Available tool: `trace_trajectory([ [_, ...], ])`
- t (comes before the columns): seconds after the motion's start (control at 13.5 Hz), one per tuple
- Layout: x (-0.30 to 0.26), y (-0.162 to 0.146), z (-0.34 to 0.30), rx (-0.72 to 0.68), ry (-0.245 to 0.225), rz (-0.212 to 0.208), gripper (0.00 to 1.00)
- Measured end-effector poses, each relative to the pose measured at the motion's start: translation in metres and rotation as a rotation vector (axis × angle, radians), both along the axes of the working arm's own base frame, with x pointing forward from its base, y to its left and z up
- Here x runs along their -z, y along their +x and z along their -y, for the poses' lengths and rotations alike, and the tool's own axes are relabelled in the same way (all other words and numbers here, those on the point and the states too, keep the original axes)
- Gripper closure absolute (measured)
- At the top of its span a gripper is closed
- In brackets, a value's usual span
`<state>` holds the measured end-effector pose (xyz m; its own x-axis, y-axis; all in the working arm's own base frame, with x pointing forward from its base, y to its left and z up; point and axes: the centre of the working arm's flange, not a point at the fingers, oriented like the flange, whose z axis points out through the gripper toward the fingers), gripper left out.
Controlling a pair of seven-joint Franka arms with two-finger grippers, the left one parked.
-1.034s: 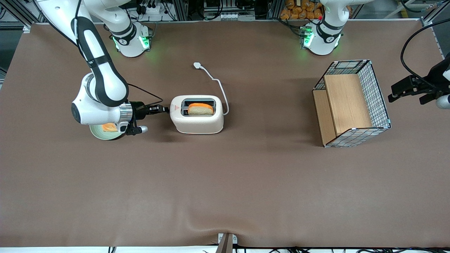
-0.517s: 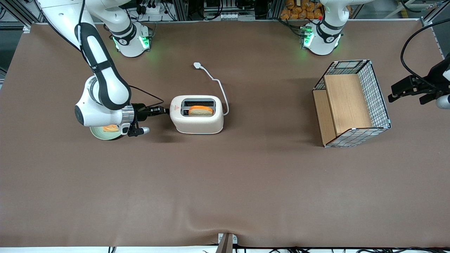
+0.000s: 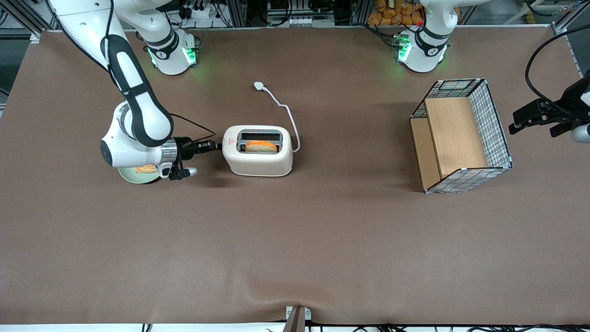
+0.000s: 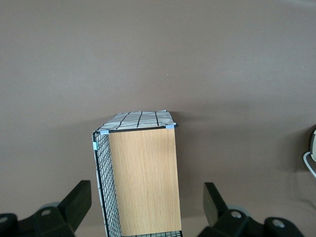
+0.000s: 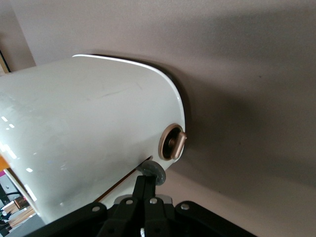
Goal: Press toaster button with right arm
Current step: 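Press the grey lever knob down with the right gripper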
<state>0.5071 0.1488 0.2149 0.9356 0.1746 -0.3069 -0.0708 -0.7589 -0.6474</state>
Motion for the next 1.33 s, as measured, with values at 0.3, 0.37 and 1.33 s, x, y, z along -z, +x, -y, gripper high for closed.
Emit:
trace_trajectory([
  [0.3,0.0034,0.0,0.0036,0.003,0.016,-0.002,0.99],
  [0.37,0.0034,0.0,0.0035,0.002,0.016,-0.002,0.99],
  [1.33,0.0026,0.0003,0.0013,-0.009,0.02,0.008,0.99],
])
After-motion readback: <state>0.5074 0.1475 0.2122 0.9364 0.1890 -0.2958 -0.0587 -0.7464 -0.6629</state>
